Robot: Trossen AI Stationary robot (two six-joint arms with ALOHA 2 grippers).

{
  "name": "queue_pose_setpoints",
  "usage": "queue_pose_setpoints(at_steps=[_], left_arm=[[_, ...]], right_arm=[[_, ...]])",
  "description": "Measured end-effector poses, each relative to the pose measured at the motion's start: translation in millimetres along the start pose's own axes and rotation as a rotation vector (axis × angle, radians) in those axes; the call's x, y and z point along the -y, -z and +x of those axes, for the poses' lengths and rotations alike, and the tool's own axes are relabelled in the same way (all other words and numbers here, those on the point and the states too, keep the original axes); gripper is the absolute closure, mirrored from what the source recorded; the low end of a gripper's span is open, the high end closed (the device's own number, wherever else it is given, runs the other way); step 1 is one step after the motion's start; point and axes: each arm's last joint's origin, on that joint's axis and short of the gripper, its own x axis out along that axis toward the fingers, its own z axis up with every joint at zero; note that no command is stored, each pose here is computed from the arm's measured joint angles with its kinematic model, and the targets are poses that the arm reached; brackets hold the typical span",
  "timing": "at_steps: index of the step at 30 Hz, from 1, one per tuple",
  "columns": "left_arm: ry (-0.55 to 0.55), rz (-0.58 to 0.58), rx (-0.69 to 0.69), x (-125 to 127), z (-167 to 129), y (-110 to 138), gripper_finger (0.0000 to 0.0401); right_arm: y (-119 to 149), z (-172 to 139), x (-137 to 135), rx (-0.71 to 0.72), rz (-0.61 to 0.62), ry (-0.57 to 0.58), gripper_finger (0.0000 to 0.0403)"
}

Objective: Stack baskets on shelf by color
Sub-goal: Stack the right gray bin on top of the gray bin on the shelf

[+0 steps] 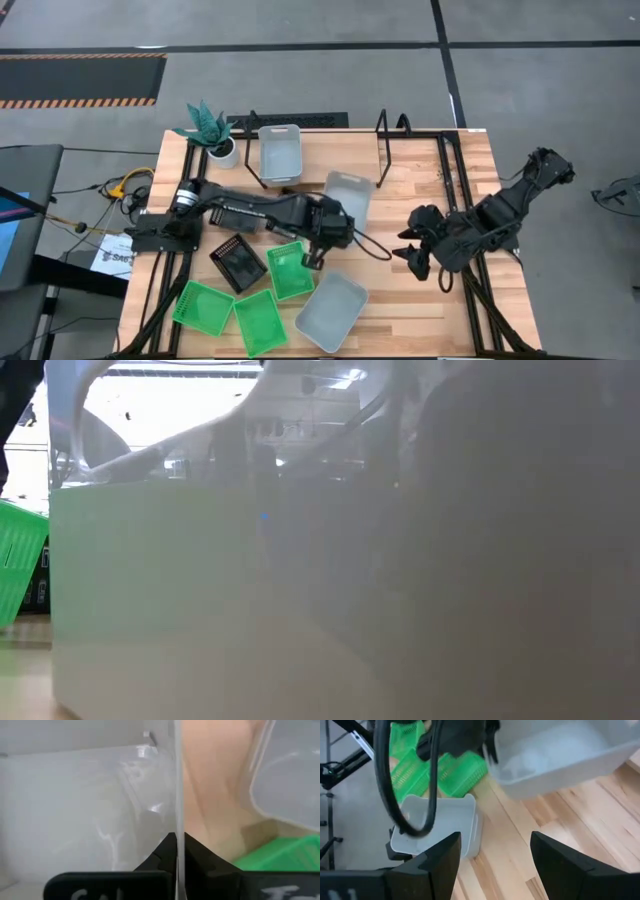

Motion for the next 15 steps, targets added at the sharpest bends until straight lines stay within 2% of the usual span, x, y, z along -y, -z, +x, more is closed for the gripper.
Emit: queue_pose_setpoints(at_steps=[4,8,15], left_arm=[[-0.106,-0.056,-0.076,-19,-31,7,0.0401],[-0.217,-0.136,-0.106,-42,-64,25,0.0401],[-0.354,-0.303,-0.092,-81,-123,80,0.0401]], right_arm=[[3,-3,-2,0.039,-0.015,0.005,0.0139],[5,-5,-3,0.069,-0.025,0.011,0.0139],[5,-6,-3,0.108,-0.032,0.033,0.0139]])
